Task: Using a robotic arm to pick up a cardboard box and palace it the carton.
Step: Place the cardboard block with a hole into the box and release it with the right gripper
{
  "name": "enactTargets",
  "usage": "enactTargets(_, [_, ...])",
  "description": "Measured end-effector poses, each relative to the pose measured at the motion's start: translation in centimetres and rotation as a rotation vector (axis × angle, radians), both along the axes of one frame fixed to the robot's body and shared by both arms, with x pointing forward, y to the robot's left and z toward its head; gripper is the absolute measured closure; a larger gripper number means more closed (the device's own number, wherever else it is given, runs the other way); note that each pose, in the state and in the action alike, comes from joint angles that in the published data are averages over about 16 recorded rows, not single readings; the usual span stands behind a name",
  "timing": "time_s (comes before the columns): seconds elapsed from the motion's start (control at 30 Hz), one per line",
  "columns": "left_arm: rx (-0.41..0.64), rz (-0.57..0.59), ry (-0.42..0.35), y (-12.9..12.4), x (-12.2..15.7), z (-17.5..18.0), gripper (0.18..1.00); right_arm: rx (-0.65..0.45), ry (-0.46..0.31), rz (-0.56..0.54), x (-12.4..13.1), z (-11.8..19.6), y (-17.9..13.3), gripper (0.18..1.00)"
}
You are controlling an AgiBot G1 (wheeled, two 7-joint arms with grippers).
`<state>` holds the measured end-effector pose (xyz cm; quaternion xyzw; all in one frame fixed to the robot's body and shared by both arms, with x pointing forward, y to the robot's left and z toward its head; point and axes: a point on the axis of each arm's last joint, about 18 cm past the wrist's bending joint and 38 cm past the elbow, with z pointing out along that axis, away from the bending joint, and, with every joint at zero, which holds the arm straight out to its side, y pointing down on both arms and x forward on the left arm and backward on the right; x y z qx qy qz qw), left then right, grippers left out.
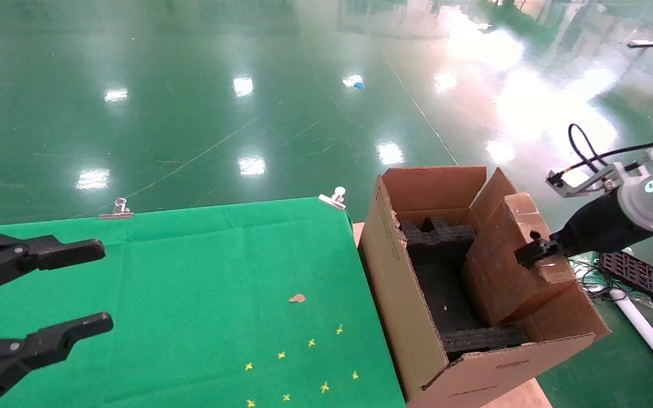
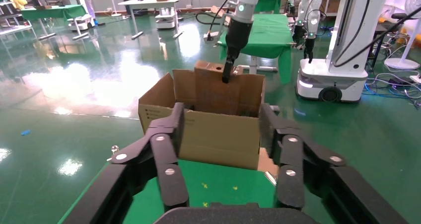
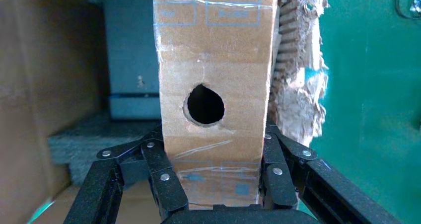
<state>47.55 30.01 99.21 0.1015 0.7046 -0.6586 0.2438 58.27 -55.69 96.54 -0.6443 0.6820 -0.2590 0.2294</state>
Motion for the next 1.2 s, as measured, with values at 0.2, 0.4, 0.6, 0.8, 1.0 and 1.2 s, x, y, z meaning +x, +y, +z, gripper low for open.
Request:
enactTargets(0.2, [0.0,0.0,0.0,0.0,0.0,0.0,0.56,-0.023,0.008,-0.003,1.5,-2.9,-0.1,0.858])
enactTargets(0.4, [0.0,0.0,0.0,0.0,0.0,0.0,0.423,-0.041,0.012,0.006,3.1,-6.0,0.3,0.861])
enactTargets(0.6, [0.0,0.0,0.0,0.0,0.0,0.0,0.313,-0.055,0.009,0.024,4.4,-8.8,1.0,0.864])
enactTargets(0.8, [0.0,0.0,0.0,0.0,0.0,0.0,0.238,-0.06,0.012,0.047,5.1,-10.6,1.7,0.866])
enactTargets(1.0, [0.0,0.0,0.0,0.0,0.0,0.0,0.2,-0.064,0.025,0.061,5.3,-11.2,2.0,0.868])
enactTargets(1.2, [0.0,0.0,0.0,0.0,0.0,0.0,0.186,-0.069,0.042,0.06,5.1,-11.0,1.9,0.86])
